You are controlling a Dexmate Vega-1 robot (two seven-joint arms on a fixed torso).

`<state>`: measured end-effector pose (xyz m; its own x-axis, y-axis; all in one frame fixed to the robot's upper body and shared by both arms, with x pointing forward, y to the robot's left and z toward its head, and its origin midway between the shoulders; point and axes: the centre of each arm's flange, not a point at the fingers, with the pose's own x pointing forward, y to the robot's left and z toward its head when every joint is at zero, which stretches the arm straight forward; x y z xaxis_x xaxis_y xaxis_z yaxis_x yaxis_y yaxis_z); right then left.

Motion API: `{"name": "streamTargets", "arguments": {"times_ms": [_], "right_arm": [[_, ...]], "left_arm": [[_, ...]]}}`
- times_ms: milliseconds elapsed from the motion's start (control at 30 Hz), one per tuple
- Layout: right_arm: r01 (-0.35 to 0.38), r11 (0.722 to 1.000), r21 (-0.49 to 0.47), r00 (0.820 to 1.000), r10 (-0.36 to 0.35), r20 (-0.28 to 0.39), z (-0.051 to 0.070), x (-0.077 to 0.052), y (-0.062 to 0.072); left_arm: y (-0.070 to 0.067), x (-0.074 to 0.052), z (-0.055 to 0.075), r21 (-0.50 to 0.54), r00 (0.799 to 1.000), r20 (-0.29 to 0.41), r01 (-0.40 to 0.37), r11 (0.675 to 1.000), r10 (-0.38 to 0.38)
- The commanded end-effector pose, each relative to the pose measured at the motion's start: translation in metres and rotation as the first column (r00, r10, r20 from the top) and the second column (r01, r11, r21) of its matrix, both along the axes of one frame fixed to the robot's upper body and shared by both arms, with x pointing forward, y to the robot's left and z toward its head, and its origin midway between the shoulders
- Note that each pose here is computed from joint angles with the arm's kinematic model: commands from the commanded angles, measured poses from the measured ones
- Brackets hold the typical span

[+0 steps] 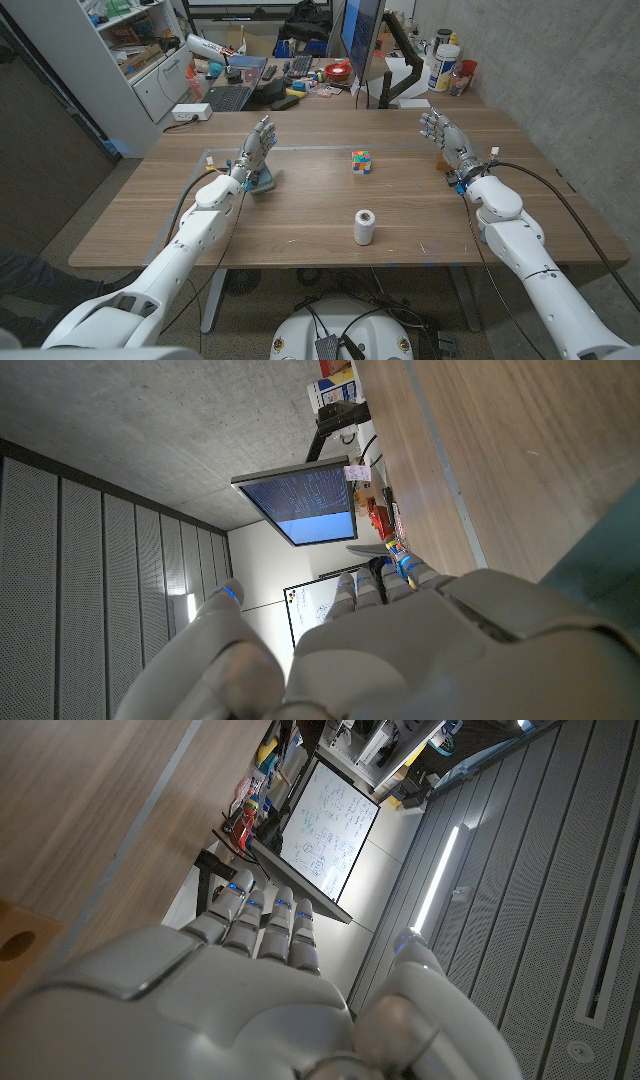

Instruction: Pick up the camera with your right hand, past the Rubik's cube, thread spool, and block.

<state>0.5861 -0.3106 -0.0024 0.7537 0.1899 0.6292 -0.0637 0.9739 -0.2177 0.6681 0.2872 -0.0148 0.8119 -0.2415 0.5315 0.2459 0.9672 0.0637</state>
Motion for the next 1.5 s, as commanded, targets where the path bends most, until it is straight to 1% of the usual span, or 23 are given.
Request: {"name": "streamTargets", "arguments": {"times_ms": [33,433,667,933,1267,1500], "right_arm": [[0.031,0.999,-0.017,0.999,-0.031,0.016,0.003,-0.013,-0.006],[0.049,0.998,-0.029,0.999,-0.048,0.015,0.0,-0.02,-0.011],[0.065,0.998,-0.025,0.998,-0.065,0.017,-0.005,-0.026,-0.014],[0.079,0.996,-0.028,0.997,-0.079,0.016,-0.007,-0.032,-0.016],[0.093,0.995,-0.033,0.996,-0.093,0.014,-0.01,-0.037,-0.015],[0.105,0.994,-0.028,0.995,-0.105,0.005,-0.015,-0.038,-0.016]], "left_arm": [[-0.003,0.002,0.004,0.005,1.0,0.006,0.006,1.0,-0.006],[-0.006,0.004,0.005,0.015,1.0,0.002,0.013,1.0,-0.013],[-0.011,0.007,0.006,0.021,1.0,-0.003,0.022,1.0,-0.022],[-0.014,0.01,0.008,0.026,1.0,-0.005,0.031,0.999,-0.031],[-0.013,0.011,0.009,0.023,0.999,0.0,0.033,0.999,-0.033],[-0.01,0.009,0.012,0.019,0.999,0.009,0.032,0.999,-0.032]]}}
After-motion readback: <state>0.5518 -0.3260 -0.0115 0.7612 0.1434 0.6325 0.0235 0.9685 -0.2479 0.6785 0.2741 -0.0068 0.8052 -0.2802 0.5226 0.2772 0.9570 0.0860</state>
